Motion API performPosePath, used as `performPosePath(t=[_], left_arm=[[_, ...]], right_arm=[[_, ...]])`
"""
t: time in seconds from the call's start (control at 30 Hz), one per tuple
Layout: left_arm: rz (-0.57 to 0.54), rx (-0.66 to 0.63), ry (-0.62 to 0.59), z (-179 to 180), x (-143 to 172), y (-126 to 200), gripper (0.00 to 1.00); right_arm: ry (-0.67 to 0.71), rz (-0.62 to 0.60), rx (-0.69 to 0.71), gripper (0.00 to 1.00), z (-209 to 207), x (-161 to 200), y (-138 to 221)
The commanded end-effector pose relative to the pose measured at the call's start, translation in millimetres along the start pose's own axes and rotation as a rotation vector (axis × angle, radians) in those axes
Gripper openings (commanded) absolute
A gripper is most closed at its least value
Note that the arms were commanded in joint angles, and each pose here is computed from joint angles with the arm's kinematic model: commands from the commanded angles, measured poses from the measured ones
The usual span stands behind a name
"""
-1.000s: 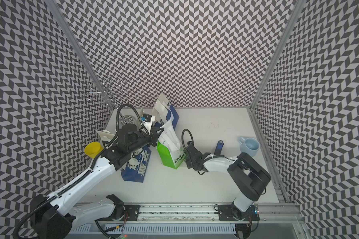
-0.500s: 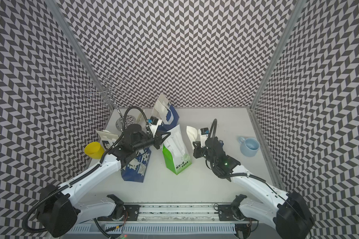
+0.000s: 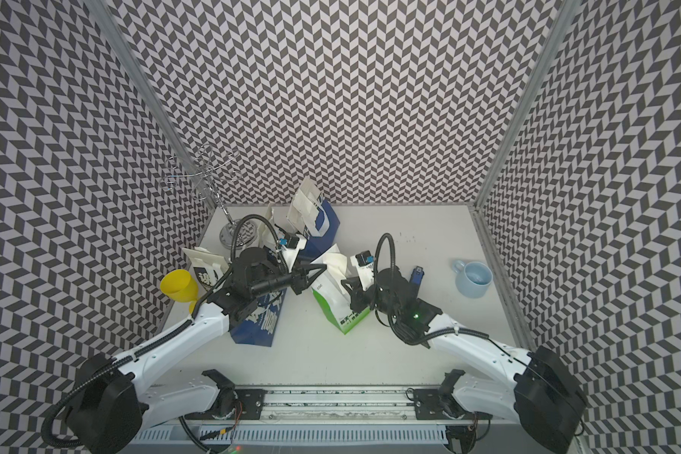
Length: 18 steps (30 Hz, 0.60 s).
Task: Staple the receipts to the bags
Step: Pick up the receipt from the center of the board.
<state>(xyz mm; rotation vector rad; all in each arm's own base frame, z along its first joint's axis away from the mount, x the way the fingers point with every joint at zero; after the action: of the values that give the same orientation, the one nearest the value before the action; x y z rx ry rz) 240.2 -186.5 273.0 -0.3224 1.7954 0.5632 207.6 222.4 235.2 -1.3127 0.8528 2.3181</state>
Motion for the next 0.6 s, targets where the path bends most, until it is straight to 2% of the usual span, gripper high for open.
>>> performPosePath(t=[0.0,0.17,0.4,0.57], left_arm=[[-0.045,0.059,-0.033,-9.6,-9.3,8.2,0.41],[-0.018,0.077,-0.028,-11.3,-8.7,7.9,0.47],[-0.004,0.064,-0.025,-8.0,-9.4,3.4,0.44],[0.024,0.039,-0.028,-4.8,-8.4,1.4,0.42]], right_arm=[[0.059,-0.065,-0.021,0.01,8.7,-10.9,-2.8],[0.119,-0.065,-0.002,0.01,15.9,-10.1,-5.9],[0.181,-0.085,0.002,0.01,23.6,-12.1,-3.3],[0.218,-0.109,0.074,0.01,20.9,-17.7,1.8]])
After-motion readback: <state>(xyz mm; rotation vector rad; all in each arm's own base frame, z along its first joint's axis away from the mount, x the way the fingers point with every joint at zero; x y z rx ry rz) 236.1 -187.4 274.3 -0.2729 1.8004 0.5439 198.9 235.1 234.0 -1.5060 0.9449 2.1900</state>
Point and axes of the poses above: each gripper's point midway between its finger pads, its own y axis back along the fingers, its own z axis along the line the jaws close on, x = y × z, the point moved 9 cm from there along y, back along the fingers, and after that the axes turned 4 degrees about -y, right-handed, at the moved point
